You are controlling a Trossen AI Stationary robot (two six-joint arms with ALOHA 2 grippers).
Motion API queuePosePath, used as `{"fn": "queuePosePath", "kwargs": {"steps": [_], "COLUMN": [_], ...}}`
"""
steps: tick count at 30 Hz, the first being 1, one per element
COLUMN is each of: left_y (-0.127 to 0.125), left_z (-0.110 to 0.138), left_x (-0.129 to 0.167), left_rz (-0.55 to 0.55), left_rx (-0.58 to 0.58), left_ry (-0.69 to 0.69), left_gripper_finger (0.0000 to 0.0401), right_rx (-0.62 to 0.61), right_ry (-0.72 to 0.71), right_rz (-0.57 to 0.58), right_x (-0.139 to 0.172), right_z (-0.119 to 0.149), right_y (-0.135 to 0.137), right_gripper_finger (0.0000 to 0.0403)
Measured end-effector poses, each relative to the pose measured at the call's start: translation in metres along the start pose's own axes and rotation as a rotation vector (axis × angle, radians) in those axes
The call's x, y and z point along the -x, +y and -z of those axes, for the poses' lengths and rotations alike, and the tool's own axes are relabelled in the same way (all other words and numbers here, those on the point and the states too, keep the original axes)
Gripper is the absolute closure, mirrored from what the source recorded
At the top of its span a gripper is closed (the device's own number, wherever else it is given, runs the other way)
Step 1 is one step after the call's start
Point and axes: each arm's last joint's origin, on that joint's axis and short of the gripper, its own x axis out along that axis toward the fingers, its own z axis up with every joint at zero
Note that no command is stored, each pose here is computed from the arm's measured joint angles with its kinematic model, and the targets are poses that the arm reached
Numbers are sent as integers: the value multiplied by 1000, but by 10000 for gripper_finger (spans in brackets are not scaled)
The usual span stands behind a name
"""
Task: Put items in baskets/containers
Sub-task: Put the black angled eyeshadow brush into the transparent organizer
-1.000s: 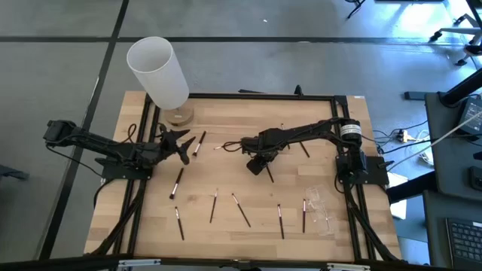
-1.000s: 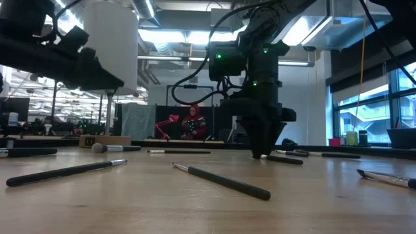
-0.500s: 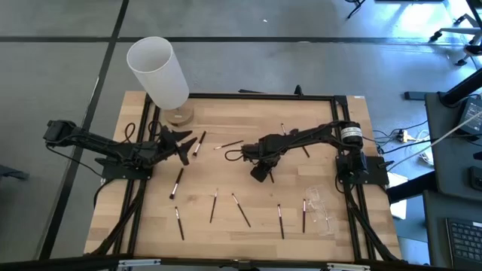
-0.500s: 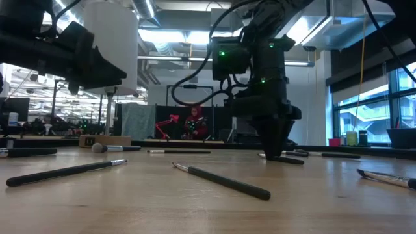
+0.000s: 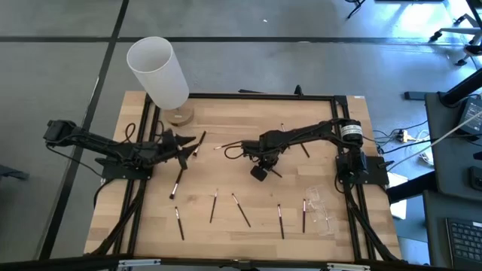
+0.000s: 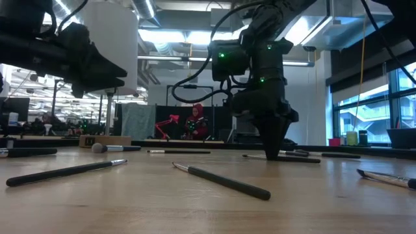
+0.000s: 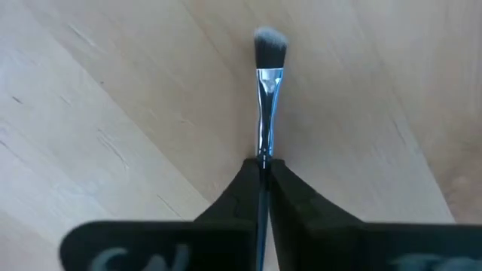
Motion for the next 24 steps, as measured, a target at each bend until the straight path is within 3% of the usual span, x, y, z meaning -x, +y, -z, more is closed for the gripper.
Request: {"fn": "queuePosePath", "kwargs": {"steps": [5,10,17,24], "left_y": [-2,-2,1,9], "left_z": [1,2,0,-2], "left_x": [0,0,-1,-3], "left_rz": [73,74,4,-145], "left_rx": [-19,-75,-196,-326], "left_ry": [31,35,10,-21], "left_gripper_finger": [221,221,221,221], "right_rx": [3,-2,-47,100], "right_ry": [-102,-342,-643,-752], "right_rz": [-15,21,107,34], "right_x": [24,85,137,127], "right_z": [3,24,108,199], "right_y": [5,6,-6,-29], "right_gripper_finger": [375,385,373,378]}}
